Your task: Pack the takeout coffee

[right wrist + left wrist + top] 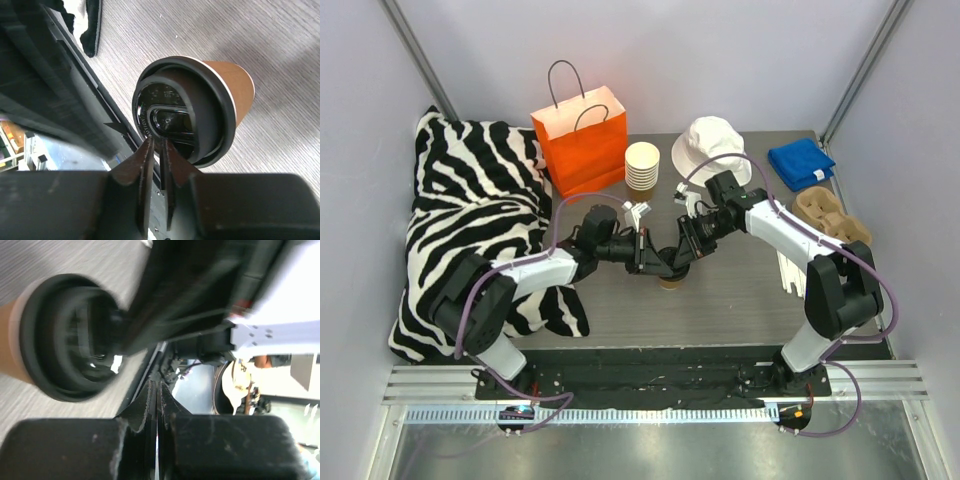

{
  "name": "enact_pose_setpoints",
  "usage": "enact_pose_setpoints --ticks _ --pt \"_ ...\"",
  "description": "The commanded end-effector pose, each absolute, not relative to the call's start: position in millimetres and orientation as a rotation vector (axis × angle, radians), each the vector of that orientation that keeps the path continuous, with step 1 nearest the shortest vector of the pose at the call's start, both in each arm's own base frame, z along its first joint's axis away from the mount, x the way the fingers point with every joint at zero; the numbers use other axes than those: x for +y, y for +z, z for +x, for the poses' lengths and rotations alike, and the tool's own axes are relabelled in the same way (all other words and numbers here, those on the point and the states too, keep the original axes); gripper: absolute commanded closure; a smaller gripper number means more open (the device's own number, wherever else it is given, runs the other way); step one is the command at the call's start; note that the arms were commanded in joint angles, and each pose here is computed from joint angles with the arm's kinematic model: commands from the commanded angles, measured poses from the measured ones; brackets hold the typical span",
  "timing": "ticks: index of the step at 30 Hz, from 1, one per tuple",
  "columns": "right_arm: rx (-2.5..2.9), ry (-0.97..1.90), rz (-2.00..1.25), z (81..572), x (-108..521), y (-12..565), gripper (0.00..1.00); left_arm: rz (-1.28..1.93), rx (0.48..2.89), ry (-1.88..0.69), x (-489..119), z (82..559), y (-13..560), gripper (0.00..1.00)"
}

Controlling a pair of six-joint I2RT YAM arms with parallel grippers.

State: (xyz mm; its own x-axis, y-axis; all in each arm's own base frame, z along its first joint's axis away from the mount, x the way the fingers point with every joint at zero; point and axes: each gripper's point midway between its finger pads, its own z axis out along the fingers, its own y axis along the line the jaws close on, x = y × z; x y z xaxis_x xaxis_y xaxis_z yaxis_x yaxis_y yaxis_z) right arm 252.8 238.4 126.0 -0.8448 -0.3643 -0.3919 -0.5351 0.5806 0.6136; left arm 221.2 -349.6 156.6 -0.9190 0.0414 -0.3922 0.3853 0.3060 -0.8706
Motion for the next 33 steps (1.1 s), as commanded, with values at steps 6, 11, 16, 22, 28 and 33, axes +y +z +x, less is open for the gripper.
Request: enact_pose_setpoints --ticks 6,11,16,22,28,33 --pt "2.614 1.074 -0.746 258 234 105 0.85 0.137 2.356 -1.616 -334 264 118 1.00" --pt "2.649 1.051 -0.730 257 230 94 0.85 0.109 2.407 -1.632 -333 261 104 1.00" --pt "2.657 1.055 -0.723 258 231 92 0.85 0.142 2.370 -1.697 -336 258 116 1.00" --pt "2.659 1.061 -0.722 258 231 90 0.85 0.228 2.224 -1.752 -343 259 161 1.00" --pt "2.658 1.089 -0.710 258 230 89 0.86 0.196 2.218 -1.731 -354 271 162 1.00" --pt "2.662 1.106 -0.703 258 230 88 0.86 0.138 2.264 -1.691 -356 281 142 1.00"
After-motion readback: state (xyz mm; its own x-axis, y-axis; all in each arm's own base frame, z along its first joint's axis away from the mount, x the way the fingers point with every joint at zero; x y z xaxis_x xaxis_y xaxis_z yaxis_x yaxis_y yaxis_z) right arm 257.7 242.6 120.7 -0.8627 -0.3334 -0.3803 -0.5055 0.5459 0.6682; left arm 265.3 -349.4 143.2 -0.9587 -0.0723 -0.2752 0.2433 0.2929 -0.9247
